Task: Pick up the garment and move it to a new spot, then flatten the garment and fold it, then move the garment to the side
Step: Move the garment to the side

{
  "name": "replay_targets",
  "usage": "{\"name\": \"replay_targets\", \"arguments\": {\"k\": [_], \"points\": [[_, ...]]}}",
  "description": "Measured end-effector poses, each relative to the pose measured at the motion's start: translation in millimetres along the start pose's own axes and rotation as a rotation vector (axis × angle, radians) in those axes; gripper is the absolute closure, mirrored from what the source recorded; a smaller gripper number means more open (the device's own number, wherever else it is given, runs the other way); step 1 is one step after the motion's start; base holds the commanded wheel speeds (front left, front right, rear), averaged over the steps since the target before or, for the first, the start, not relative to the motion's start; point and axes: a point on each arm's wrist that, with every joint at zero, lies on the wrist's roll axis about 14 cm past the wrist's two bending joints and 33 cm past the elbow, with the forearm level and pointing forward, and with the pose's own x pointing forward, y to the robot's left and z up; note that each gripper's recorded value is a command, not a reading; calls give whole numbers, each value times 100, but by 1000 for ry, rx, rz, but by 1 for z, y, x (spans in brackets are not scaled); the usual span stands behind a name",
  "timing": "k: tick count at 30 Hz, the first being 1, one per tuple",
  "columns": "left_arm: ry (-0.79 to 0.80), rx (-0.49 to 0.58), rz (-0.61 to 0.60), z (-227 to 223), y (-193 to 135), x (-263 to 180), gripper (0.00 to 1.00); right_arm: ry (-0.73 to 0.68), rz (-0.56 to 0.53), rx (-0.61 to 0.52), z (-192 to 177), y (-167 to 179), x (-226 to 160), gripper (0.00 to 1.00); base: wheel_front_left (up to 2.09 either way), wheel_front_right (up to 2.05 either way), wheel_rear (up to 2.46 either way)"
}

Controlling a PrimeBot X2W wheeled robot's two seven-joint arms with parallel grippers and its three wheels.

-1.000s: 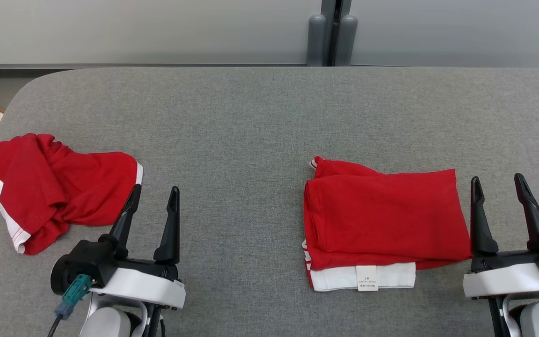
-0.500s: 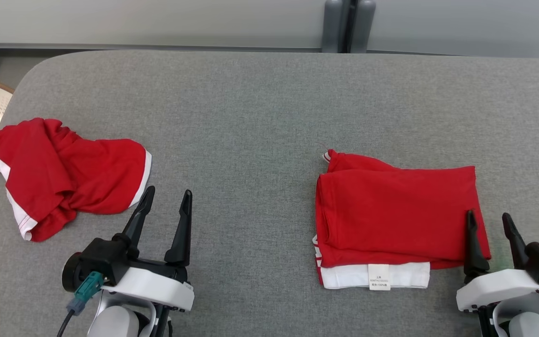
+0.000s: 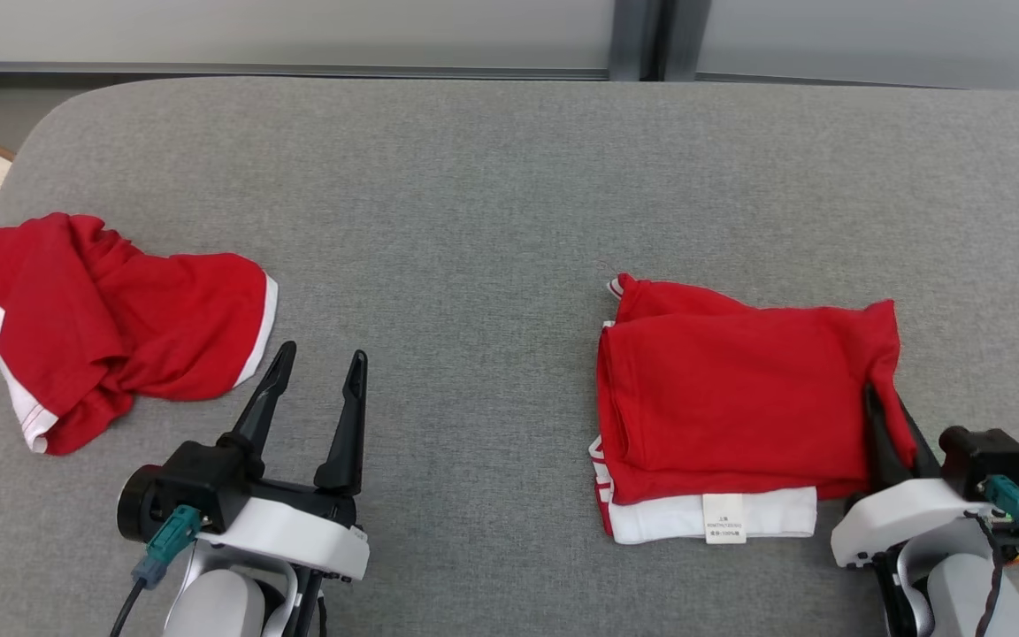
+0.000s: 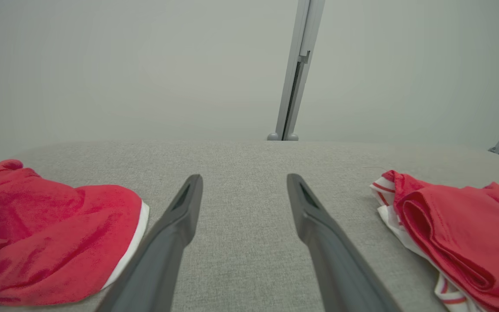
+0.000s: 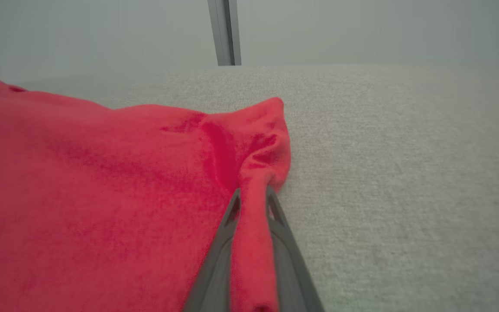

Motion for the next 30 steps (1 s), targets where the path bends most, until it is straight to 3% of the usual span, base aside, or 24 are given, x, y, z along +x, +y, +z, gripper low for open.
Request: {"name": "replay_targets", "arguments": {"k": [6,13,24,30], "points": [[-35,11,-105,8,-31,21,0,-87,-8,-189,38,-26,7,100,0,0,0],[-90,33,-290,16,-88,58,0,-110,-81,-412,69,-94,7,100,0,0,0],[-93,-17,-505,-9,-145,94,0,20,-347,-476,69,-231,-9,100,0,0,0],[-101,-48,-553,-15,-153,103,0,63,-405,-498,65,-261,-8,100,0,0,0]]}}
